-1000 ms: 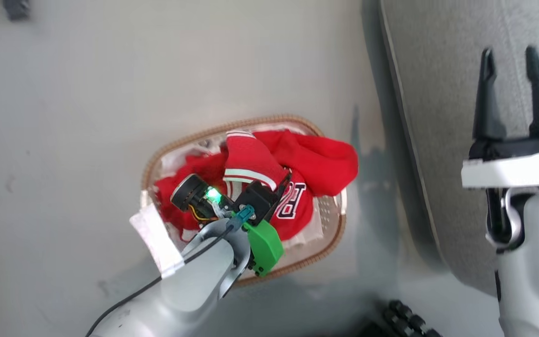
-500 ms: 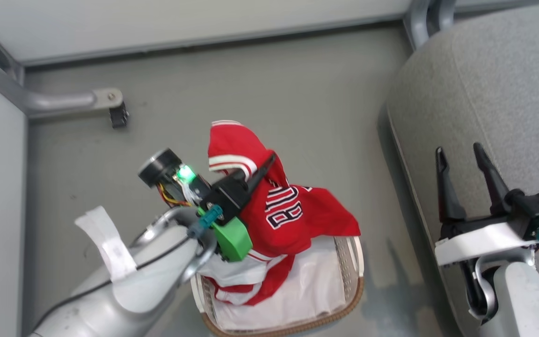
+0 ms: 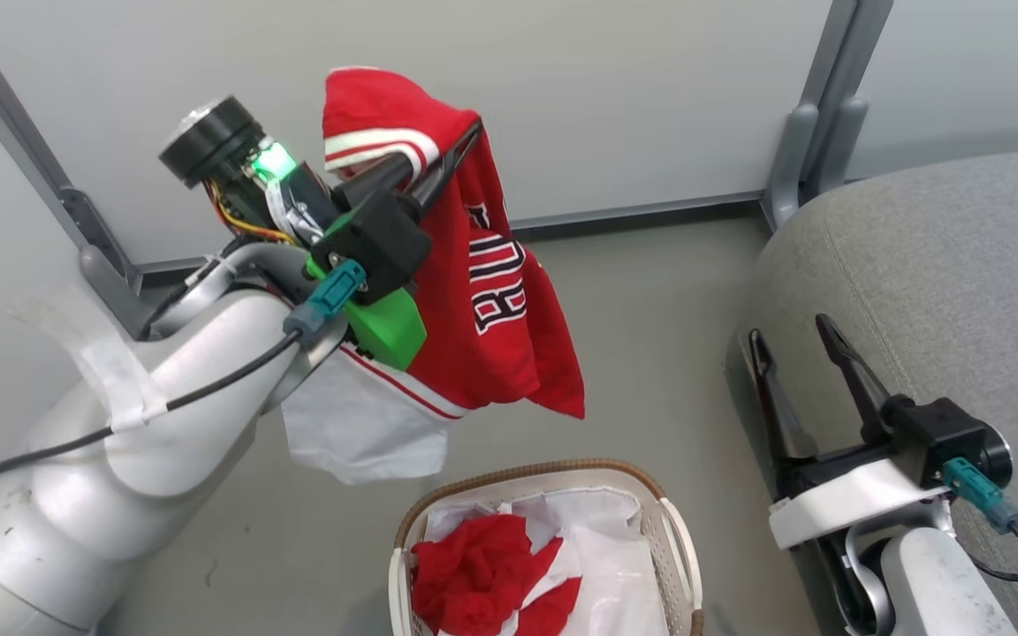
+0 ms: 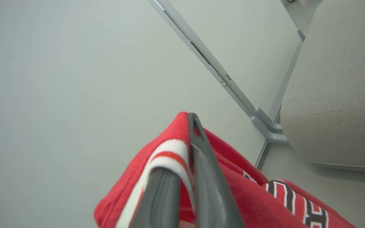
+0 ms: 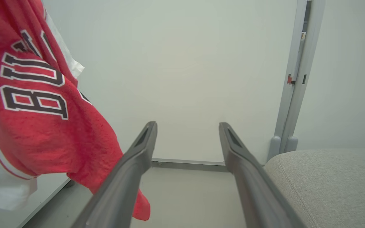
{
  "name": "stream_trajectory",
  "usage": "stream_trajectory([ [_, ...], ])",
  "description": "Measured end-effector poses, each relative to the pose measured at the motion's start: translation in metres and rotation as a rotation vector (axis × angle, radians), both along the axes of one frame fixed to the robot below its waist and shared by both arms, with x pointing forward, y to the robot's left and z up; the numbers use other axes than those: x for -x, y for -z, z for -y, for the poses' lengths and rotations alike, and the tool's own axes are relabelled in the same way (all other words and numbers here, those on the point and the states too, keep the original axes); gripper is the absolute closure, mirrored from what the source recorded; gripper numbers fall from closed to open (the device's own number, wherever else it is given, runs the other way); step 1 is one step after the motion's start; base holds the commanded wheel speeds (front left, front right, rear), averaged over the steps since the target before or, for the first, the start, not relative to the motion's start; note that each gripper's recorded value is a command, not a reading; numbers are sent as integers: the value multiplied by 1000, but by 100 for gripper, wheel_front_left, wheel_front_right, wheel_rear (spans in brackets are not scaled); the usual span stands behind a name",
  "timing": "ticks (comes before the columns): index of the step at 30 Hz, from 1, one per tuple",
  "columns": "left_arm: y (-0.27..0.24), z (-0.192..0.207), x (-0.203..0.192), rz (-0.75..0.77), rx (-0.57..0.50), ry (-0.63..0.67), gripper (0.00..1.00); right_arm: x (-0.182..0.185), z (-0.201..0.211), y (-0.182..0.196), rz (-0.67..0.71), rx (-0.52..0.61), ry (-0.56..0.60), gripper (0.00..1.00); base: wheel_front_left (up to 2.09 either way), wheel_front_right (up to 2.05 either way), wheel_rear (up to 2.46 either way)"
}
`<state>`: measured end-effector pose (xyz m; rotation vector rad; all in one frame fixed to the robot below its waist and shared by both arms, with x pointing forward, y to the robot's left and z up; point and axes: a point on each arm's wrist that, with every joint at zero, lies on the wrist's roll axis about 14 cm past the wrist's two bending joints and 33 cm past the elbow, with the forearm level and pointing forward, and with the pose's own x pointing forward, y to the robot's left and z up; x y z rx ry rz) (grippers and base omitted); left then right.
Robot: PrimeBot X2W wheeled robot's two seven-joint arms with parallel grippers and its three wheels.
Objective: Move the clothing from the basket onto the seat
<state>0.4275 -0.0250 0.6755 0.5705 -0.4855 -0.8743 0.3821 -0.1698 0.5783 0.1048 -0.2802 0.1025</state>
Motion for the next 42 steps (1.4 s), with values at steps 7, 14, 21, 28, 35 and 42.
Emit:
stream_trajectory([
  [7, -27, 4, 6, 67, 12, 2, 100, 1, -31, -16, 47, 41, -90, 0, 0, 0, 0],
  [14, -37, 14, 18, 86, 26, 32, 100, -3, -50, -10, 32, 110, -136, 0, 0, 0, 0],
  [21, -55, 21, 29, 128, 18, 43, 100, 9, -71, 16, -36, 139, -197, 0, 0, 0, 0],
  [28, -75, 28, 38, 172, 12, 52, 100, 19, -110, 28, -60, 157, -317, 0, 0, 0, 0],
  [35, -77, 33, 44, 173, 15, 67, 100, -2, -108, -21, 73, 144, -301, 0, 0, 0, 0],
  [42, -62, 33, 42, 124, 25, 71, 100, -9, -101, -52, 160, 146, -273, 0, 0, 0, 0],
])
